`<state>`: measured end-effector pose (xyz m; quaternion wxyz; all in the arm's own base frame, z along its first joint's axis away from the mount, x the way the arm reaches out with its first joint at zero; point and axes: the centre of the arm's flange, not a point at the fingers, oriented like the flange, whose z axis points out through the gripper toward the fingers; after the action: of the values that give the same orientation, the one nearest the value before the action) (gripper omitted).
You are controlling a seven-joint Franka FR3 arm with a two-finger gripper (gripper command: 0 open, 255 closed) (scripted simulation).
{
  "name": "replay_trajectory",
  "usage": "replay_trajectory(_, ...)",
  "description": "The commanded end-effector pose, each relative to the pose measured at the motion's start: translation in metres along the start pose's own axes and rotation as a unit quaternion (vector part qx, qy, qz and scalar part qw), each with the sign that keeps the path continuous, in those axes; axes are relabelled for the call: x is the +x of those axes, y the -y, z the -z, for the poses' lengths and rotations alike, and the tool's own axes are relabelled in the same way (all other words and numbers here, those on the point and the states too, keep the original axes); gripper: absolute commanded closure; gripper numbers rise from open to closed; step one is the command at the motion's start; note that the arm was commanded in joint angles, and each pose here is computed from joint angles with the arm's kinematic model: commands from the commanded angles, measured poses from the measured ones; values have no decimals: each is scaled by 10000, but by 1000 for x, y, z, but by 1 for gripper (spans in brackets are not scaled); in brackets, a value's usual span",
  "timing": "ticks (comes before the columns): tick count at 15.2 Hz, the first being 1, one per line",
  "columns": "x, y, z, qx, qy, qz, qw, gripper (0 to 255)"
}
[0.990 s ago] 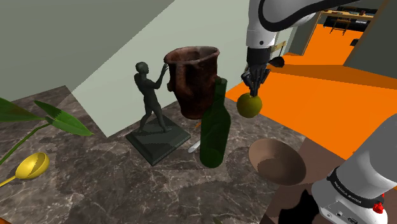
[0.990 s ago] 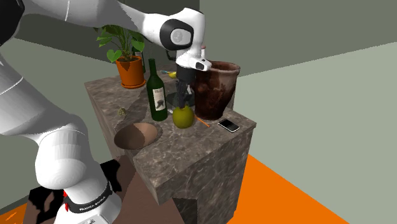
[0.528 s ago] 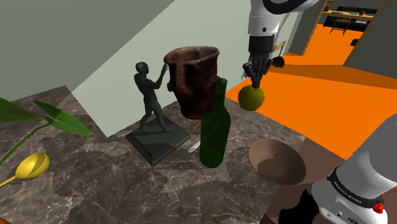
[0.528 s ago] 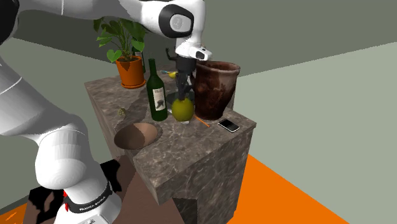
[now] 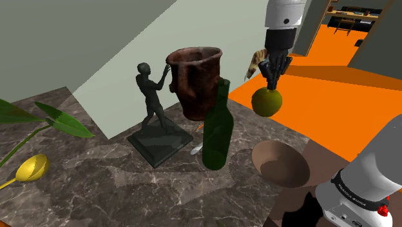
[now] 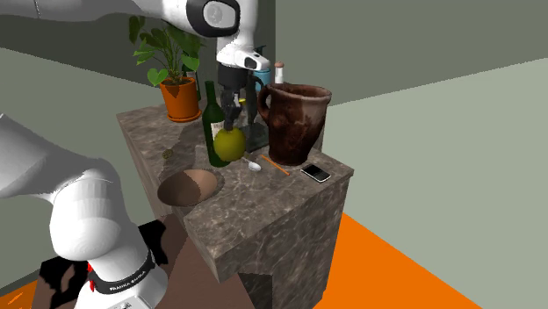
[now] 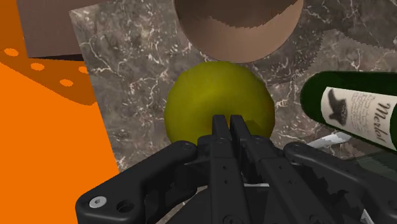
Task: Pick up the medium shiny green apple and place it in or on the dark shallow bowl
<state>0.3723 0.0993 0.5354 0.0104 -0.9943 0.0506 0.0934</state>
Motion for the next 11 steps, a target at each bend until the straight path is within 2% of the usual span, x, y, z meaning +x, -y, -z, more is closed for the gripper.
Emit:
replay_trajectory(1,-27,7,3,0,3,-3,10000,255)
replay_trajectory(9,-128,36,17,0,3,-3,10000,255)
replay_trajectory(10,-152,42,21,0,3,-3,10000,255)
replay_trajectory(11,-151,42,16,0,3,-3,10000,255)
